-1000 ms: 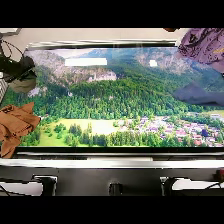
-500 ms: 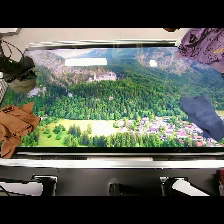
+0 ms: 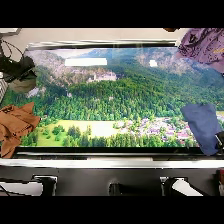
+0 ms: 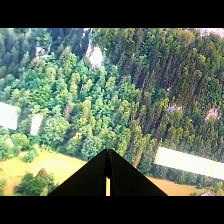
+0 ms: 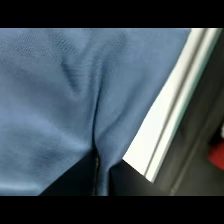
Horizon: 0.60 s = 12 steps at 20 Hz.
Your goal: Fold the clothes and pants, and hang the long-sleeved shirts on hangers.
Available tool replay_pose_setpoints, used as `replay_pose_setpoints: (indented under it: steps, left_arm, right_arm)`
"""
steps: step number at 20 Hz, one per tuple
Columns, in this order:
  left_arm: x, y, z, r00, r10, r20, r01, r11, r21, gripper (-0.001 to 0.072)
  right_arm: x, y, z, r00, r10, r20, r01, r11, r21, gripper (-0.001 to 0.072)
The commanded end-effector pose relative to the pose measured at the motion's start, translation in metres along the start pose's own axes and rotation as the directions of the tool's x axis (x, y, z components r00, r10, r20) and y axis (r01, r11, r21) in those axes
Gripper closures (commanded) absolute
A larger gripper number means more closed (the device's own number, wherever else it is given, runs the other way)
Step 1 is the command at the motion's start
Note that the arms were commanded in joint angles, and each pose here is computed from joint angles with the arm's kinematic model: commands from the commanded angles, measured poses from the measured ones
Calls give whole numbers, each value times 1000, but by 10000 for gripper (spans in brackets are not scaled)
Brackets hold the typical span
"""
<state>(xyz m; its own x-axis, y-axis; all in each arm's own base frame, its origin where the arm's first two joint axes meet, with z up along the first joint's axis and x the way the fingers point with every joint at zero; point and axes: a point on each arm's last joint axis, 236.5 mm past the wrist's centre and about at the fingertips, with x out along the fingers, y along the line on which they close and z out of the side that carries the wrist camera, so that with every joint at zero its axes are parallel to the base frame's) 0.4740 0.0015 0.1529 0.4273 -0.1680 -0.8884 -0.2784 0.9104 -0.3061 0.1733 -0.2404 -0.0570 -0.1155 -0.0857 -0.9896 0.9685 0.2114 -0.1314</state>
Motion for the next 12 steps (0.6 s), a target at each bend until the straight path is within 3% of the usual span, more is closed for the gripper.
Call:
replay_pose_setpoints:
  steps: [1, 6, 7, 8, 9, 10, 12]
  left_arm:
    - [0, 0, 0, 1000, 0, 0, 0, 1000, 0, 690]
    - [0, 0, 0, 1000, 0, 0, 0, 1000, 0, 690]
    - [0, 0, 0, 1000, 0, 0, 0, 1000, 0, 690]
    - [0, 0, 0, 1000, 0, 0, 0, 1000, 0, 690]
    - [0, 0, 0, 1000, 0, 0, 0, 1000, 0, 690]
    - [0, 0, 0, 1000, 0, 0, 0, 1000, 0, 690]
    - [0, 0, 0, 1000, 0, 0, 0, 1000, 0, 690]
  right_arm:
    - [9, -19, -12, 996, -77, -34, 77, 997, 5, 681]
    - [9, -34, -11, 990, -138, -27, 138, 990, -14, 675]
    - [8, -38, -10, 987, -158, -25, 158, 987, -19, 612]
    - [7, -44, -8, 983, -181, -18, 181, 983, -25, 502]
    - [5, -48, -4, 980, -199, -2, 199, 979, -35, 341]
    - [1, -47, 2, 981, -195, 17, 196, 979, -55, 265]
    - [-22, -25, 28, 990, -106, 96, 110, 993, -33, 272]
